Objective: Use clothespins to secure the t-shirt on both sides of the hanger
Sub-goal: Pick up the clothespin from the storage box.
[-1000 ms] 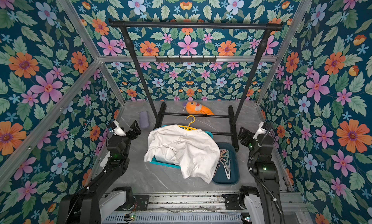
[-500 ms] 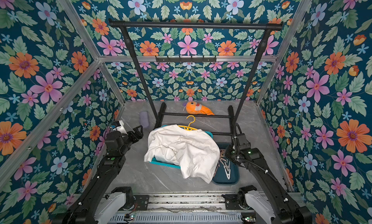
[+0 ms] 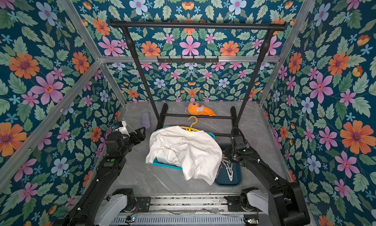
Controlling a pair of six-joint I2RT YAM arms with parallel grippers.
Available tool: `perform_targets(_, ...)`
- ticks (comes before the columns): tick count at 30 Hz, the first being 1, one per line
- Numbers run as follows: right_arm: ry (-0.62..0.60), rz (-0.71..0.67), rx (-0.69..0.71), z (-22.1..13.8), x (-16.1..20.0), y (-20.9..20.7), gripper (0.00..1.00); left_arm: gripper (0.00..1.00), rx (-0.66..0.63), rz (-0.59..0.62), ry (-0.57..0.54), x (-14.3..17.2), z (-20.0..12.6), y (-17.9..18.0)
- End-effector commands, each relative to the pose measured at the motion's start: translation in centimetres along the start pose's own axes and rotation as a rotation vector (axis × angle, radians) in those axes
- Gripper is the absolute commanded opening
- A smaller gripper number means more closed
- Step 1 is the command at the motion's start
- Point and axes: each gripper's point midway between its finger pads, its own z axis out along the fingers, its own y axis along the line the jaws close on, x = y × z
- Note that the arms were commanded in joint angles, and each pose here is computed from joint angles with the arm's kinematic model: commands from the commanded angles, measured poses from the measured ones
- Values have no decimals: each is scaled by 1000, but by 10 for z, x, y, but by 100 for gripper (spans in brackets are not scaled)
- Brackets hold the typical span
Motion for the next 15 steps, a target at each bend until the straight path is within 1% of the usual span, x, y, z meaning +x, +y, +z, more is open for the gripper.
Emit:
perform_targets(1, -53, 63, 15, 2, -9, -3, 27, 86, 12, 20, 10, 0, -2, -4)
perform_targets(8, -72, 81, 49, 10, -10, -13, 26, 86, -7, 32, -12, -8, -5, -4)
perform_targets(13, -65, 83, 54, 15, -10, -13, 25, 86, 14, 39, -17, -12, -6, -10)
perform_targets(15, -68, 84, 57, 17, -10, -14, 23, 85, 29, 40, -10, -11, -5, -13)
